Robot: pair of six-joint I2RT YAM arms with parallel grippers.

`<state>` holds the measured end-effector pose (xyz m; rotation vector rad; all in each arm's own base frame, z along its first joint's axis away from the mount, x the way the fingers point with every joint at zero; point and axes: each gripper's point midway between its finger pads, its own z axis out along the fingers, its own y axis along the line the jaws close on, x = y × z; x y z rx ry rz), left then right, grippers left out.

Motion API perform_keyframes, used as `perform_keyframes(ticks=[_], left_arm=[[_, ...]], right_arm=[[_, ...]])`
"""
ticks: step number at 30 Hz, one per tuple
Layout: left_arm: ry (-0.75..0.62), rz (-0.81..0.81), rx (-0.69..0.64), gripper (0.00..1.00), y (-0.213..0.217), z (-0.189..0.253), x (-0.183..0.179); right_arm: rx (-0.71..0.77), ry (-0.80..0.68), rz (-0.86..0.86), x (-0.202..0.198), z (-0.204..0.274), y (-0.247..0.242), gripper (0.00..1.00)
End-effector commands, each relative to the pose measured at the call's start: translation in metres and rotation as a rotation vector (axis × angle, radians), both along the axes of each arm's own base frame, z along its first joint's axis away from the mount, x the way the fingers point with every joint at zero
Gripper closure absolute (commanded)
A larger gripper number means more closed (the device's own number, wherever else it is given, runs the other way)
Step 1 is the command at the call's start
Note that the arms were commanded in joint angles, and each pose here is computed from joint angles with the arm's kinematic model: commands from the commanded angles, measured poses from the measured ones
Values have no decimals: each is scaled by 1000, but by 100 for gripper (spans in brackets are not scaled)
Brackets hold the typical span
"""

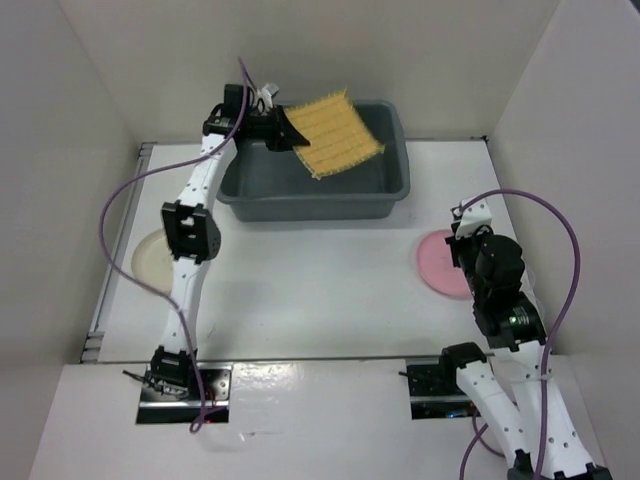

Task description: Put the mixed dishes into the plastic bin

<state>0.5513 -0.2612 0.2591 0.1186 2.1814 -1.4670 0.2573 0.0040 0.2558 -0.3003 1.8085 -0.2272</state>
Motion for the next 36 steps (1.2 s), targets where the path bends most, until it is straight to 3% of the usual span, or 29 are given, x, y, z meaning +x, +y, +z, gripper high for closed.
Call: perform_keyframes(ticks=[1, 3, 9, 16, 19, 23, 25, 26, 29, 31, 32, 34, 36], left_arm=[[49, 24, -66, 100, -3, -7, 15], [8, 68, -49, 100, 4, -10, 25], [101, 78, -18, 100, 3, -78, 39], [160, 63, -16, 100, -4, -117, 40], [186, 46, -20, 95, -5, -130, 38], [177, 43, -16, 77, -5, -122, 36], [150, 53, -7, 56, -3, -109, 36], [111, 60, -4, 3, -2, -93, 37], [64, 73, -6, 0, 0, -53, 31], [23, 97, 36, 0, 7, -33, 25], [-42, 145, 67, 0, 14, -2, 23], [-129, 210, 162, 0, 37, 40, 5], [-188, 382, 330, 0, 73, 60, 3]], right_arm=[[18, -89, -16, 1, 22, 2, 99], [18, -89, -4, 1, 22, 5, 99], [23, -99, 29, 0, 23, 14, 97], [20, -90, 29, 1, 20, 14, 96], [9, -81, 31, 3, 18, 14, 91], [9, -81, 31, 3, 18, 14, 86], [9, -81, 31, 3, 18, 14, 81], [9, -81, 31, 3, 18, 14, 76], [9, -81, 31, 3, 18, 14, 66], [9, -72, 40, 4, 16, 16, 65], [9, -72, 50, 4, 16, 18, 65], [9, -72, 50, 4, 16, 18, 64], [10, -72, 60, 4, 16, 21, 64]])
